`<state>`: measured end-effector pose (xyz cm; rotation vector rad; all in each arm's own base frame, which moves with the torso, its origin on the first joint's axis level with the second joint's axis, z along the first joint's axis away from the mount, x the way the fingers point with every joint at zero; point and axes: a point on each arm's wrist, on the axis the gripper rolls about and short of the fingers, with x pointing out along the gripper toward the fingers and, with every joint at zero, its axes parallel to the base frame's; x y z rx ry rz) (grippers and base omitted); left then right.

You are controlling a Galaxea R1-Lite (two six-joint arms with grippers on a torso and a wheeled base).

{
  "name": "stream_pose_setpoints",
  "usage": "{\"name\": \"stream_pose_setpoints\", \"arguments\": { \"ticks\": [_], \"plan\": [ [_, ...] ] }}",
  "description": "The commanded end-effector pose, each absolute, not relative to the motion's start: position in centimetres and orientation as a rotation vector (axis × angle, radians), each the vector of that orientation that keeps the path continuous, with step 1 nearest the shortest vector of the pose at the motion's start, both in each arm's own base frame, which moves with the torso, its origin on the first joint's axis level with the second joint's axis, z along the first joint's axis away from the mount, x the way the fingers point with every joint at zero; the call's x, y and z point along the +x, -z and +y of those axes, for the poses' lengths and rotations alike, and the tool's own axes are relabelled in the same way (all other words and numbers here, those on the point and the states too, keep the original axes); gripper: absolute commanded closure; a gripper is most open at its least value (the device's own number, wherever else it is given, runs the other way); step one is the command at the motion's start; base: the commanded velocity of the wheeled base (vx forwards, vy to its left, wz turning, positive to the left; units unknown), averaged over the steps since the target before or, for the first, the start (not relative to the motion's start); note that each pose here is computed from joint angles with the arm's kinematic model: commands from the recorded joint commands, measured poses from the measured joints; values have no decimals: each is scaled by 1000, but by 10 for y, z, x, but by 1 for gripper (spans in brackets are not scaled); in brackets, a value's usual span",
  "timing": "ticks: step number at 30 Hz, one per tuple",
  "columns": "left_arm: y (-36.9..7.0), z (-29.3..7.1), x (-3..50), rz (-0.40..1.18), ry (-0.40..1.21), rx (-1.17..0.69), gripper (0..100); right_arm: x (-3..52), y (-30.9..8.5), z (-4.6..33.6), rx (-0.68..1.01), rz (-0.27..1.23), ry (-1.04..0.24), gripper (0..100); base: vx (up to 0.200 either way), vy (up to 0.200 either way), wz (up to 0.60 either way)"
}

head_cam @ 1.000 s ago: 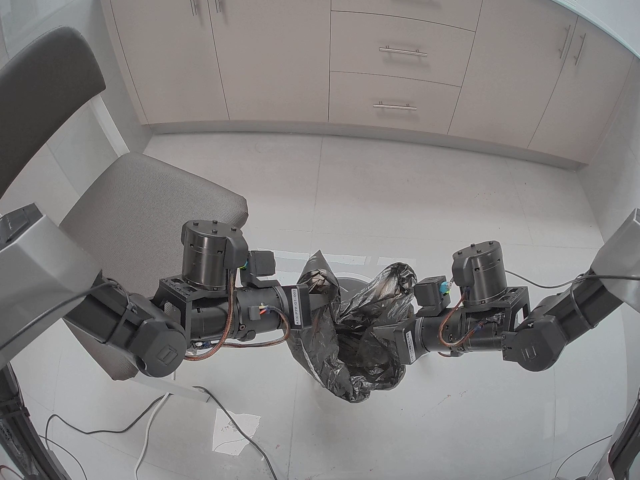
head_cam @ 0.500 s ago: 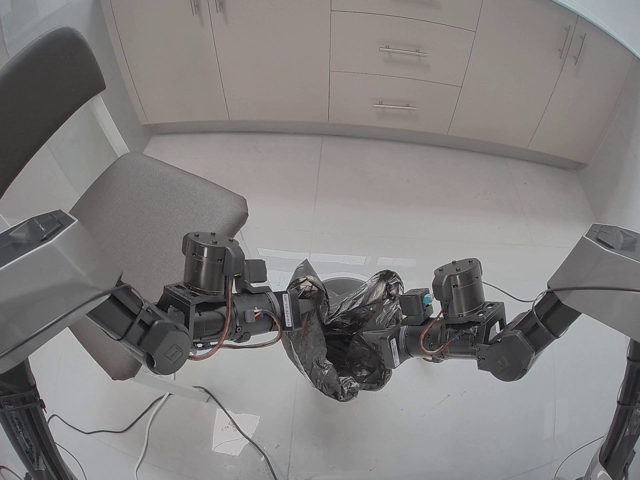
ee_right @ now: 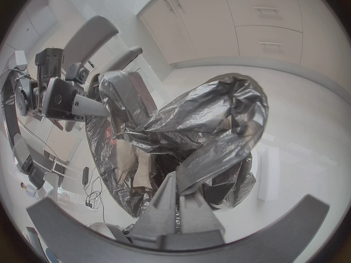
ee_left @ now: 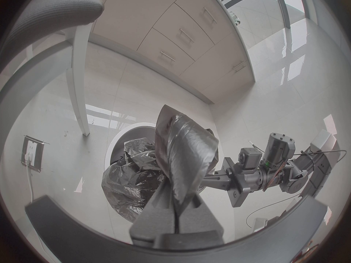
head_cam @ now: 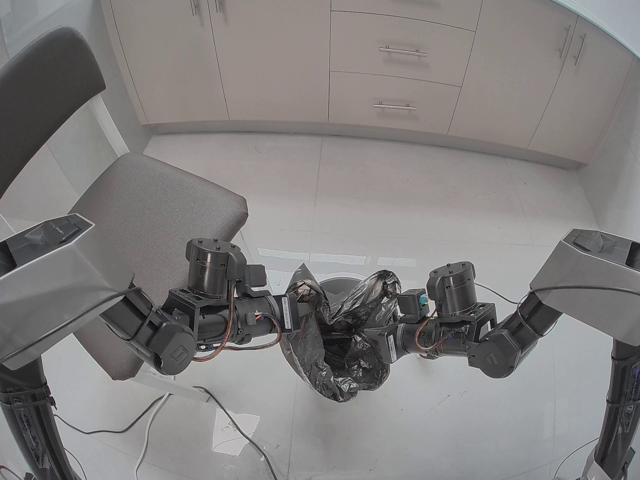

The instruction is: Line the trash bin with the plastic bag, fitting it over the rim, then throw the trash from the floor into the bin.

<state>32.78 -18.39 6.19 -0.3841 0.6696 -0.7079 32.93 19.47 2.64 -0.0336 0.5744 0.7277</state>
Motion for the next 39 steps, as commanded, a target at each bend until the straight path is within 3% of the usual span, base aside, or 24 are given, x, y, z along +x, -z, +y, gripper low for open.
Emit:
{"name": "stream_pose_setpoints", "arguments": {
  "ticks": [1,19,39],
  "plan": [
    [-54,-184,329,689,701,-383,100,328,-22,190,-29,568,-719,100,0,0,0],
    [-36,-208,316,775,728,-400,100,321,4,162,-40,650,-618,100,0,0,0],
    [-34,-204,321,760,714,-407,100,328,24,139,-19,638,-548,100,0,0,0]
  ]
}}
